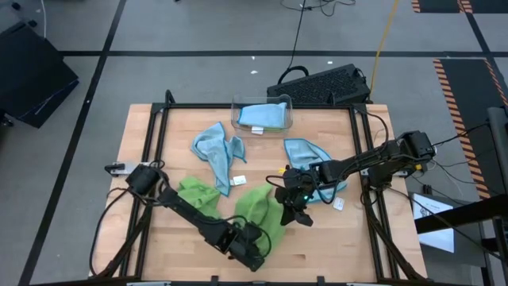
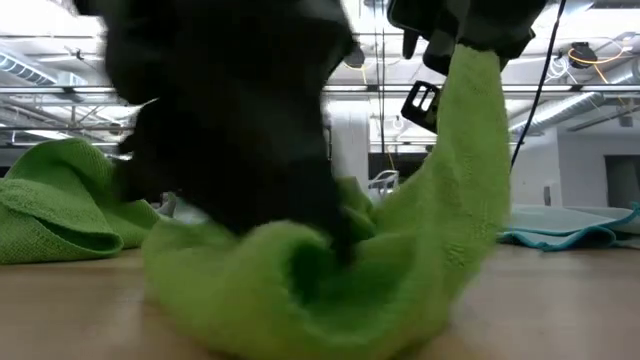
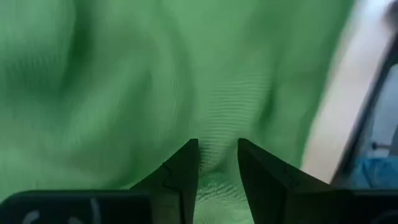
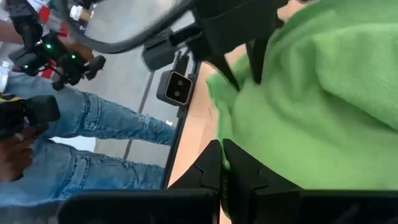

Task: Fold microfiber towels
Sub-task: Fold the right green microfiber cloth

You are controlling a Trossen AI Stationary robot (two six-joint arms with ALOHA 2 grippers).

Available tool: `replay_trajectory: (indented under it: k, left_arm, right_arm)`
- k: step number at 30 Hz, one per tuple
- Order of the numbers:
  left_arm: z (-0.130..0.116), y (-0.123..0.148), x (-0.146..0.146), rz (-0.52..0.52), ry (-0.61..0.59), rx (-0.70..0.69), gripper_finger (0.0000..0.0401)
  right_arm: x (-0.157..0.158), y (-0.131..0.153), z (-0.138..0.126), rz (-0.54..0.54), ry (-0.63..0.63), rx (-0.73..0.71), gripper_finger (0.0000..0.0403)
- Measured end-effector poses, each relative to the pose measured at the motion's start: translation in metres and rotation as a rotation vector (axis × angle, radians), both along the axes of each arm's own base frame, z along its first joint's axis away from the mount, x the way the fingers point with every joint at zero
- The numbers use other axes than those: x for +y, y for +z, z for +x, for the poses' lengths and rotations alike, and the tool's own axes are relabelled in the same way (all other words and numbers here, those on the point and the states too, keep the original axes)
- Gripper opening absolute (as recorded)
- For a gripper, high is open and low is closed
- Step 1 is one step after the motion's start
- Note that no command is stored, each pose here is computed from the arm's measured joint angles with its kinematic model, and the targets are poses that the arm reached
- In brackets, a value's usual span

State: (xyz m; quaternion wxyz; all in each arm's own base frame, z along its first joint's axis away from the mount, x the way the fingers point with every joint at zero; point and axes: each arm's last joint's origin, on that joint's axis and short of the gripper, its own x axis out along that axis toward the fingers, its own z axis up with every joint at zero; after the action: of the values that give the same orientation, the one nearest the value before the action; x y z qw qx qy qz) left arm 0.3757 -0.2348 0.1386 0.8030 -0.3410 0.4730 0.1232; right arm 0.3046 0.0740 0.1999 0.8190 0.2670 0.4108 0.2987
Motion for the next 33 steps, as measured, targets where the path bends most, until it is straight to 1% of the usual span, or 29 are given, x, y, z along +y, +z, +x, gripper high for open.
replay_trajectory:
  k: [3, 4, 7, 10, 14, 18, 22, 24, 27, 29, 31, 33]
  left_arm:
    - [-0.010, -0.003, -0.004, -0.032, 0.011, 0.102, 0.0113]
    - [-0.014, -0.003, -0.005, -0.028, 0.017, 0.135, 0.0113]
    - [-0.028, 0.003, -0.008, -0.035, -0.003, 0.228, 0.0113]
    - [-0.039, 0.013, -0.012, -0.026, -0.028, 0.251, 0.0113]
    - [-0.050, 0.039, -0.018, -0.009, -0.038, 0.183, 0.0113]
    - [-0.057, 0.053, -0.020, 0.066, -0.034, 0.092, 0.0113]
    - [-0.058, 0.067, -0.017, 0.095, -0.016, 0.021, 0.0113]
    - [-0.055, 0.069, -0.016, 0.106, -0.030, -0.008, 0.0113]
    - [-0.053, 0.069, -0.017, 0.163, -0.066, -0.058, 0.0113]
    - [-0.047, 0.063, -0.019, 0.187, -0.070, -0.083, 0.0113]
    - [-0.044, 0.051, -0.017, 0.205, -0.068, -0.047, 0.0113]
    - [-0.040, 0.040, -0.015, 0.189, -0.046, -0.009, 0.0113]
  right_arm:
    - [0.000, -0.001, 0.000, 0.007, -0.009, 0.019, 0.0000]
    - [0.000, -0.001, -0.001, 0.009, -0.011, 0.025, 0.0000]
    - [0.000, -0.002, -0.002, 0.011, -0.019, 0.052, 0.0000]
    - [-0.001, -0.004, -0.003, 0.011, -0.031, 0.086, 0.0000]
    - [-0.001, -0.005, -0.004, 0.014, -0.045, 0.112, 0.0000]
    - [-0.001, -0.004, -0.004, 0.008, -0.061, 0.111, 0.0000]
    - [-0.002, 0.001, -0.006, 0.012, -0.076, 0.102, 0.0000]
    - [-0.003, 0.005, -0.007, 0.008, -0.093, 0.093, 0.0000]
    - [-0.004, 0.011, -0.009, -0.001, -0.116, 0.072, 0.0000]
    - [-0.004, 0.013, -0.009, -0.009, -0.131, 0.061, 0.0000]
    - [-0.006, 0.014, -0.010, -0.009, -0.144, 0.069, 0.0000]
    - [-0.007, 0.014, -0.011, -0.008, -0.152, 0.090, 0.0000]
